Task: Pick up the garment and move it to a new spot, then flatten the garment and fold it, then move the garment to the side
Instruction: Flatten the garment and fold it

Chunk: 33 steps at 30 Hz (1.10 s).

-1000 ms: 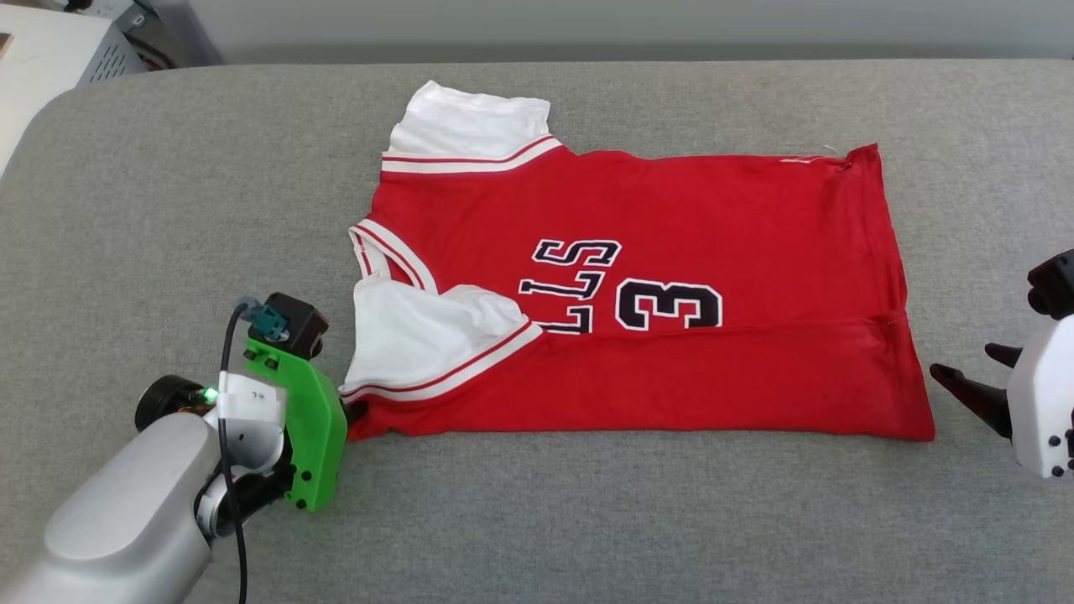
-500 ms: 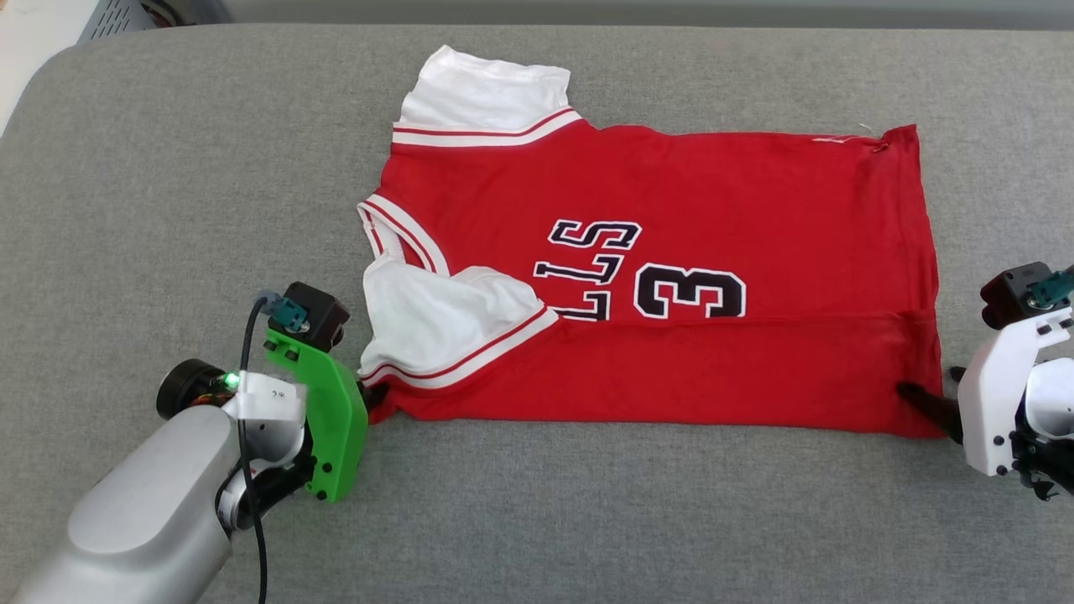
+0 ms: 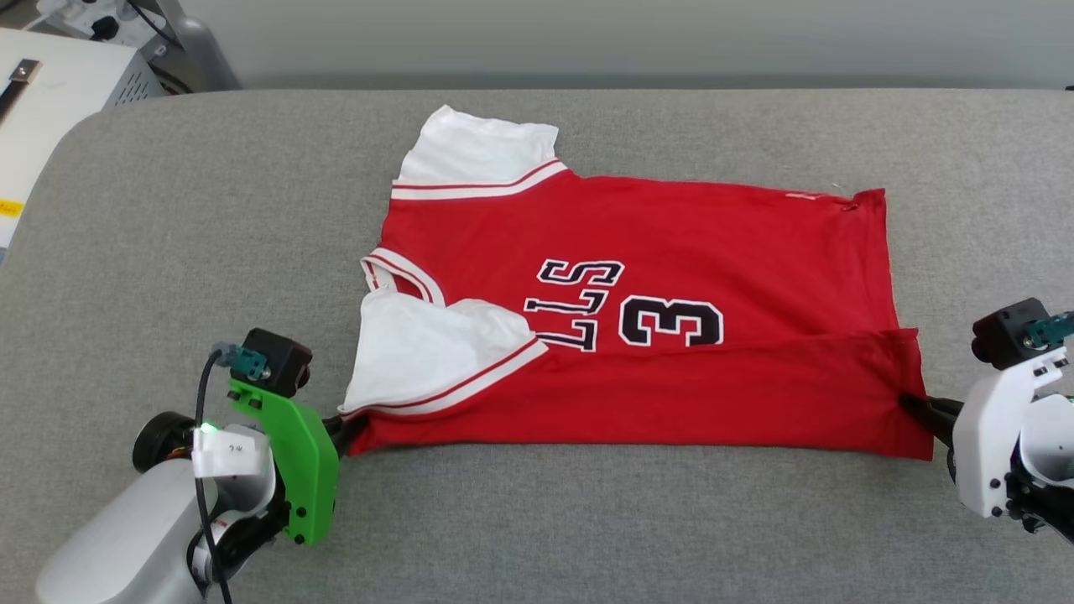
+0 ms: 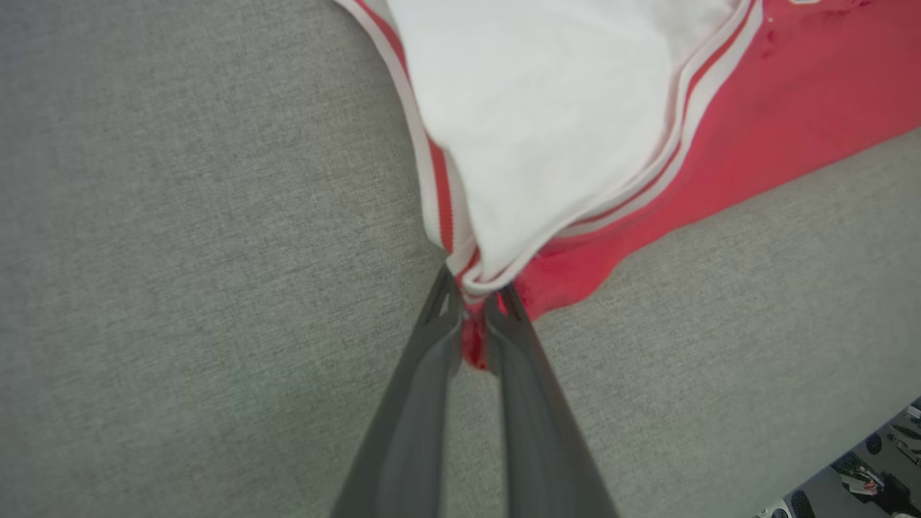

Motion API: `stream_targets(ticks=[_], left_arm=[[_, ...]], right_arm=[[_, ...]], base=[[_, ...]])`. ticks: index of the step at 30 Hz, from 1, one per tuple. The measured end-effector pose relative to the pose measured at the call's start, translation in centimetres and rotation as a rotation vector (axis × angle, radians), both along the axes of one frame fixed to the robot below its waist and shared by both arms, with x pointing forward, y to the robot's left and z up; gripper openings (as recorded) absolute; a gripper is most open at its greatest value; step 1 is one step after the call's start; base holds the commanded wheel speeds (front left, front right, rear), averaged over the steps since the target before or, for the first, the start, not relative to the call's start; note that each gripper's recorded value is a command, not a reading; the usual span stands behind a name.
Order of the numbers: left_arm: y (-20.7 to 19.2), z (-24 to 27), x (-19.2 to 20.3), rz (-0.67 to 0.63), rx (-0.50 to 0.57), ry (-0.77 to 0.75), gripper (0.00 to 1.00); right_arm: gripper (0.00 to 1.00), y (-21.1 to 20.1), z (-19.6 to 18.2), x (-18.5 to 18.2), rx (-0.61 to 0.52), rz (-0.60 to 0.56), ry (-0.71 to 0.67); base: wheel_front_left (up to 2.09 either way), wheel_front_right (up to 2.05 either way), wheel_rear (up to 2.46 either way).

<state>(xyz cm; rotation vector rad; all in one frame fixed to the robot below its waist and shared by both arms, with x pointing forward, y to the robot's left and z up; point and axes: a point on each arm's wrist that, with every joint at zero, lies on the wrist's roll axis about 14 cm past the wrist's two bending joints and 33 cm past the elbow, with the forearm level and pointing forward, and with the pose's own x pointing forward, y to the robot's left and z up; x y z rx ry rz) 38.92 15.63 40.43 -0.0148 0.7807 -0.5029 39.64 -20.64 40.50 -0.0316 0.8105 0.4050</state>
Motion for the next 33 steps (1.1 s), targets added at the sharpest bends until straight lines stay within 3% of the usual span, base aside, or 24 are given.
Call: stream_targets(ticks=[11, 29, 30, 31, 32, 33], left_arm=[[-0.6, 1.9, -4.4, -0.046, 0.008, -0.008, 0.0], [-0.5, -4.0, -5.5, 0.022, 0.027, 0.133, 0.0], [-0.5, -4.0, -5.4, 0.03, 0.022, 0.128, 0.32], [-0.6, -3.9, -5.2, 0.04, 0.011, 0.115, 1.0], [-0.7, -3.6, -5.0, 0.049, 0.001, 0.099, 1.0], [-0.6, -3.3, -4.8, 0.056, -0.005, 0.081, 1.0]], right_arm=[[0.0, -1.7, 2.6, -3.7, 0.016, -0.007, -0.033], [0.0, -1.8, -3.9, -3.9, -0.007, -0.093, 0.119], [0.0, -1.7, -4.1, -3.8, -0.004, -0.096, 0.119], [0.05, -1.7, -4.1, -3.8, 0.0, -0.097, 0.113], [0.27, -1.6, -3.9, -3.6, 0.004, -0.098, 0.1], [0.87, -1.6, -3.7, -3.5, 0.007, -0.1, 0.085]], base=[[0.0, 0.0, 0.0], [0.0, 0.0, 0.0], [0.0, 0.0, 0.0], [0.0, 0.0, 0.0], [0.0, 0.0, 0.0], [0.0, 0.0, 0.0]])
